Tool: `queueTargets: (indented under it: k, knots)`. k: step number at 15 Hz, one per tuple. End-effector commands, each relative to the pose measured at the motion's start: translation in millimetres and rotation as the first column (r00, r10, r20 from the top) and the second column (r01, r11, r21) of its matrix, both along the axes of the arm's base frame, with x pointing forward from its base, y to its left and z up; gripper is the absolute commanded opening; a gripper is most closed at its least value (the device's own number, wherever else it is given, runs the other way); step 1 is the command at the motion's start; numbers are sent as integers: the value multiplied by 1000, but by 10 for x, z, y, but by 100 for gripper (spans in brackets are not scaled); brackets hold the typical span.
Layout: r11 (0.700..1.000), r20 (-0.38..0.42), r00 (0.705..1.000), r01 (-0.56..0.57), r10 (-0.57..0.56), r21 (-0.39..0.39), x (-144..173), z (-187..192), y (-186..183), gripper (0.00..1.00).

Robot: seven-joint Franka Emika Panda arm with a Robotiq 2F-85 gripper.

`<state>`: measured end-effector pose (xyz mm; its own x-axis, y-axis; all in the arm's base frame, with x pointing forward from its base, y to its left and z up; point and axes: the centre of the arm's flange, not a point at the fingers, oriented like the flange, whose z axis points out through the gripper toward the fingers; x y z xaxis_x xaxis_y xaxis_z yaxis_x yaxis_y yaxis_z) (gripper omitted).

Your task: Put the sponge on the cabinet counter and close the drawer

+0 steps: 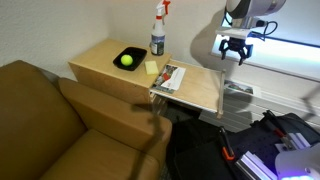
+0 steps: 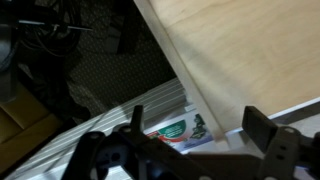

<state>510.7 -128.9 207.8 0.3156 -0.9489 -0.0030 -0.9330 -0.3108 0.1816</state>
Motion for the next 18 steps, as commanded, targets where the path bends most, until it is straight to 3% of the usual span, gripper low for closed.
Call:
queueTargets:
  k: [1,4,8,11,12,13,18]
  knots:
    - [978,-11,978,209,-209,23,-202,-267,-714,100]
    - [954,-78,953,296,-292,52,-459,-470,-882,100]
    - [934,-146,930,351,-338,73,-617,-831,-827,100]
    - [922,-205,907,384,-367,47,-694,-1108,-815,100]
    - [920,-211,903,390,-374,38,-712,-1125,-823,100]
    - [931,-186,918,364,-351,39,-734,-1041,-811,100]
    - [922,-225,900,387,-374,15,-688,-1273,-844,100]
